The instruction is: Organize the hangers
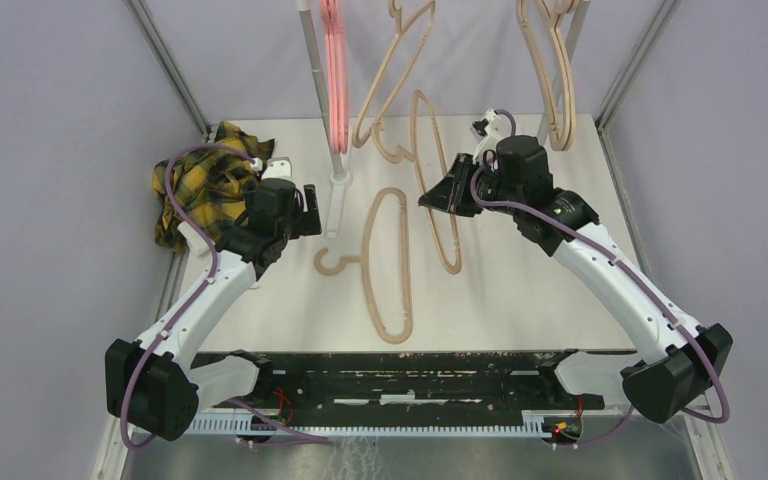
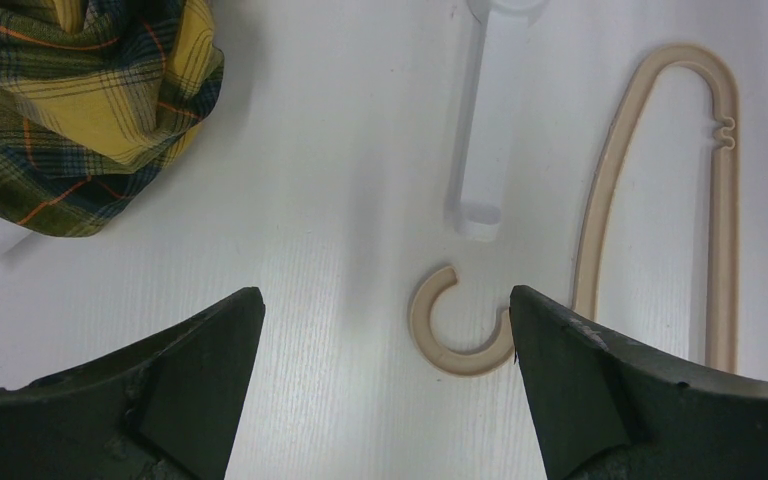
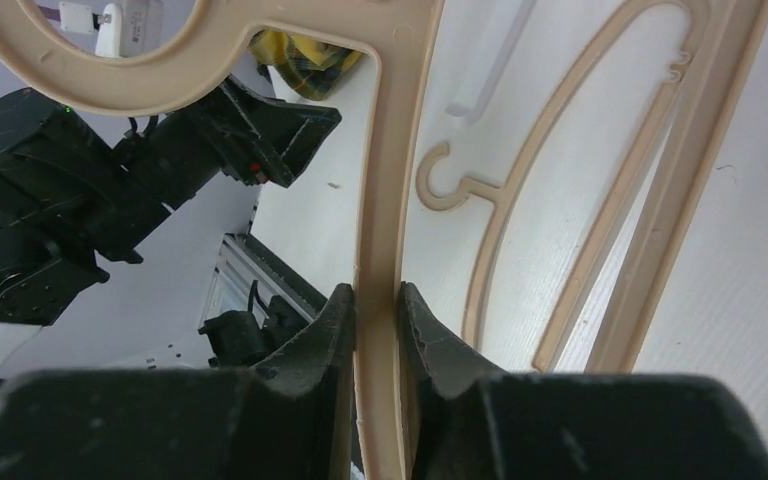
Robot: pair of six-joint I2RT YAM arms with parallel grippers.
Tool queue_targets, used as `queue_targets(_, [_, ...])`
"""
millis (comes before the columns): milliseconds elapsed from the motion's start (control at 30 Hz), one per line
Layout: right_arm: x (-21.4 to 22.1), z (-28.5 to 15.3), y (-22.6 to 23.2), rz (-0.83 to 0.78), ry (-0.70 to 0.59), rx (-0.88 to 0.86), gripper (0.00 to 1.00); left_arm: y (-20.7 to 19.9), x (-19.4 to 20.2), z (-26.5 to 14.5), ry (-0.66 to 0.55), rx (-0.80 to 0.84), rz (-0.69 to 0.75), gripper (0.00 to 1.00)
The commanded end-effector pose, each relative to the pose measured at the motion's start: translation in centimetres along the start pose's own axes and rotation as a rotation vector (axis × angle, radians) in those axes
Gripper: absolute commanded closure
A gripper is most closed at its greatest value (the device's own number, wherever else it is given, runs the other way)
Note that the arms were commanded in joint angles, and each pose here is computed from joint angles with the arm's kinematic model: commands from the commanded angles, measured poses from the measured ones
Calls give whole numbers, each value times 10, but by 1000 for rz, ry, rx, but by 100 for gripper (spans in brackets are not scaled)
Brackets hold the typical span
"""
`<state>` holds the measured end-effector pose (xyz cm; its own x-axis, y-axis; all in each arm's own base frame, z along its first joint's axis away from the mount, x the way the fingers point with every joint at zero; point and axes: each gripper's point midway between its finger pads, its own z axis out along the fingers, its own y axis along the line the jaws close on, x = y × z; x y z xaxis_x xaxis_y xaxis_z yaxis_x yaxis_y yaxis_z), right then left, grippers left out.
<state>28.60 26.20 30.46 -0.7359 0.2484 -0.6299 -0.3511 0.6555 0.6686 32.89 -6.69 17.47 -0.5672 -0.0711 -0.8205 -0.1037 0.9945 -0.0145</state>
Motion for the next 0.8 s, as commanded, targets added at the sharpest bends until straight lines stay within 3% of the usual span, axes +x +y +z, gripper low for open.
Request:
queue_targets(0, [-24, -17, 38, -29, -69, -134, 81, 1, -17, -4, -57, 11, 41, 1])
queue_targets(267, [-64, -45, 65, -13, -248, -187, 82, 0, -18, -5, -57, 18, 36, 1])
queue_targets(500, [-101, -76, 66, -1, -446, -107, 82, 3, -18, -6, -63, 7, 40, 1])
queue_targets(767, [-154, -73, 86, 38, -590, -183, 81, -1, -19, -3, -56, 20, 40, 1])
